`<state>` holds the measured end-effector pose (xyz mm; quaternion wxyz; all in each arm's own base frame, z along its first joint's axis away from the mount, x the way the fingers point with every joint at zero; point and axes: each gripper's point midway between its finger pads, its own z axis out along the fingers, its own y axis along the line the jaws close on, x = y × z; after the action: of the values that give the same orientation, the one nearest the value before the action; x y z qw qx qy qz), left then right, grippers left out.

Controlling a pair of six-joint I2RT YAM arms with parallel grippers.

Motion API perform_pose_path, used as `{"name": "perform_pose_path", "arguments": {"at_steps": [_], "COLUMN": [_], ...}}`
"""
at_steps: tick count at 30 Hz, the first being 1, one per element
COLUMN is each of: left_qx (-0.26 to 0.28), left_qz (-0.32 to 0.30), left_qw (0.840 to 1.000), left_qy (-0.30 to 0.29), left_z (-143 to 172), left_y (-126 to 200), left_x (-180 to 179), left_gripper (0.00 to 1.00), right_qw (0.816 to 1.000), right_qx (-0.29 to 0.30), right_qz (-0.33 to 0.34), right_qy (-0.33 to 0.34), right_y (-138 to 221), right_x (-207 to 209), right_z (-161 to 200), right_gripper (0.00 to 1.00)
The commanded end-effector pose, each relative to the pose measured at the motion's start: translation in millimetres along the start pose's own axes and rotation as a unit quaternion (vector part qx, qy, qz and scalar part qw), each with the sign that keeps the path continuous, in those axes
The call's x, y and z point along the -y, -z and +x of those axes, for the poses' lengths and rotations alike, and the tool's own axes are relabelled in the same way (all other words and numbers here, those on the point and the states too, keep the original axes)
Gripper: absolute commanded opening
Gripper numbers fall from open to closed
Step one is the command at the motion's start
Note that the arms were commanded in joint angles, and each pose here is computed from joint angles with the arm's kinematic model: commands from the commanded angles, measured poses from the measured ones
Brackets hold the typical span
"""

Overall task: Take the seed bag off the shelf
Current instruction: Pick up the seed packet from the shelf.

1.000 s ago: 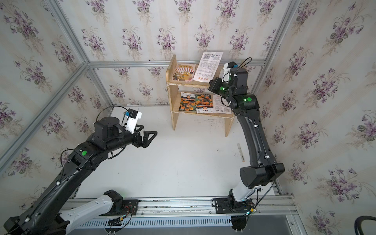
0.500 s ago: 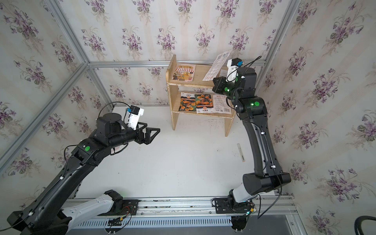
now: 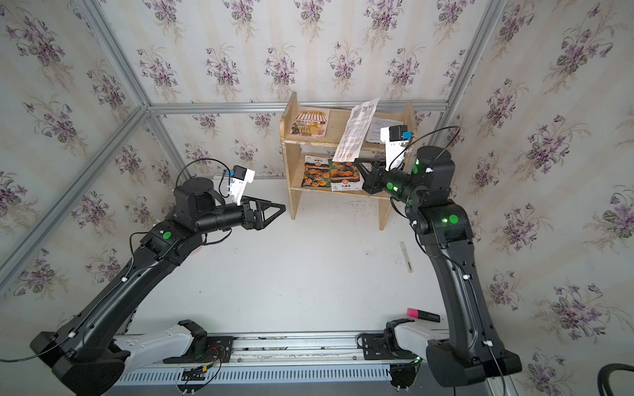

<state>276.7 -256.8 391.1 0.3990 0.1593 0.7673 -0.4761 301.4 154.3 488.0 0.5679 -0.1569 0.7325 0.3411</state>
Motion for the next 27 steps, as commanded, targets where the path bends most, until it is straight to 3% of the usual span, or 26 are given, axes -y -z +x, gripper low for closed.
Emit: {"name": "perform_pose_path", "arguments": {"at_steps": [1, 11, 21, 24, 27], "left_qx": [0.012, 0.027, 0.027, 0.021, 0.015], "left_qz": [0.064, 0.141, 0.208, 0.218, 0.221], "left_qw": [0.998, 0.989, 0.977, 0.975, 0.975], "left_qy": [0.017, 0.024, 0.03, 0.03, 0.028], "left_z": [-9.9, -25.1, -30.7, -28.6, -27.1], "left_y": [-7.4, -28.5, -53.0, -58.8, -58.7], "left_x": [19.3, 42.3, 66.0, 72.0, 78.8], "left_gripper": [1.0, 1.0, 0.99, 0.93, 0.79], "right_qw": [0.998, 0.983, 0.97, 0.97, 0.972], "right_qx": [0.0, -0.024, -0.049, -0.057, -0.06], "right_qz": [-0.066, -0.18, -0.238, -0.236, -0.224], "right_qy": [0.014, -0.004, -0.02, -0.024, -0.024], "right_y": [10.8, 43.0, 56.0, 55.8, 54.2], "right_x": [-28.6, -75.8, -93.1, -90.7, -86.2], "right_z": [5.5, 45.4, 78.6, 87.0, 92.0], "right_gripper": [0.0, 0.0, 0.0, 0.0, 0.0]}}
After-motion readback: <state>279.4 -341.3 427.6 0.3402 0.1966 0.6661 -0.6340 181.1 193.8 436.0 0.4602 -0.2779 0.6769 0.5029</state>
